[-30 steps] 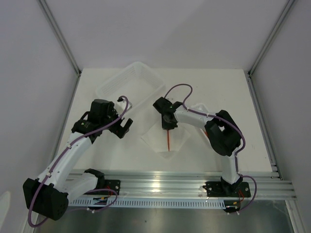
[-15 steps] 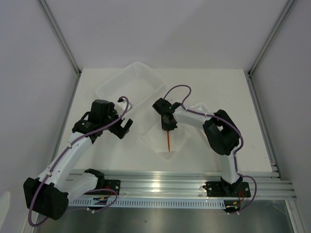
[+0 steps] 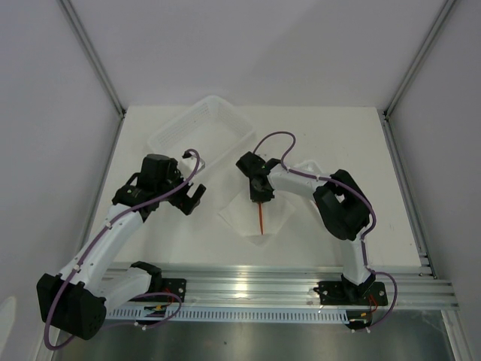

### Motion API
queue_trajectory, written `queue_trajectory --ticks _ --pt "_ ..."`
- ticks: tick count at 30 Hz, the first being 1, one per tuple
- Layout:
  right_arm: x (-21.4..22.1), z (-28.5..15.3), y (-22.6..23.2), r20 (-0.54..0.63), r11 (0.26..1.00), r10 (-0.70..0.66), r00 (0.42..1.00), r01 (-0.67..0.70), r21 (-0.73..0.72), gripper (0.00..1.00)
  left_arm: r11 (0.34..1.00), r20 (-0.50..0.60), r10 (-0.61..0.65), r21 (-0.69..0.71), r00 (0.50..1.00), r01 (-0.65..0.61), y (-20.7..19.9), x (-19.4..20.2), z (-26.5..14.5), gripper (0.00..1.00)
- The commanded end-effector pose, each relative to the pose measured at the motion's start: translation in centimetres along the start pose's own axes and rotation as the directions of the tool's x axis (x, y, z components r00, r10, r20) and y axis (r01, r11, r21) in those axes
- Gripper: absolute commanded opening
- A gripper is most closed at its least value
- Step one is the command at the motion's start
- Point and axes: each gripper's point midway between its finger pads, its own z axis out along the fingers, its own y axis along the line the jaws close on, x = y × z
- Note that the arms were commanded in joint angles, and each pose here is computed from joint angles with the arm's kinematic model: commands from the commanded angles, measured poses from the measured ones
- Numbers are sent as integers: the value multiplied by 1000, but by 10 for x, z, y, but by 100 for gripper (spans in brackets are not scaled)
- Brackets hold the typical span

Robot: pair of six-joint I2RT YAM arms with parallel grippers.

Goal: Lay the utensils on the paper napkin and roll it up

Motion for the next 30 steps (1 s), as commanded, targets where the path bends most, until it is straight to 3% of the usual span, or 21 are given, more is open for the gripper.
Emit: queue_trajectory --ticks 1,3,8,20,30 --pt "2 6 -5 -13 1000 1 1000 -1 26 24 1000 27 -10 21 1000 9 -4 -7 1 99" --pt "2 5 -5 -12 1000 0 1000 1 27 30 1000 28 -8 23 1000 8 -5 -7 1 99" --pt "-1 1 -5 -2 1000 -3 1000 3 22 30 1000 30 -9 25 999 9 -5 -7 1 99" --pt "-8 -7 -4 29 1000 1 1000 -1 19 7 1000 27 -6 29 1000 6 -6 -6 2 99" --pt "-10 -6 -3 30 1000 15 999 -16 25 6 1000 27 -7 29 1000 7 -6 -6 2 99"
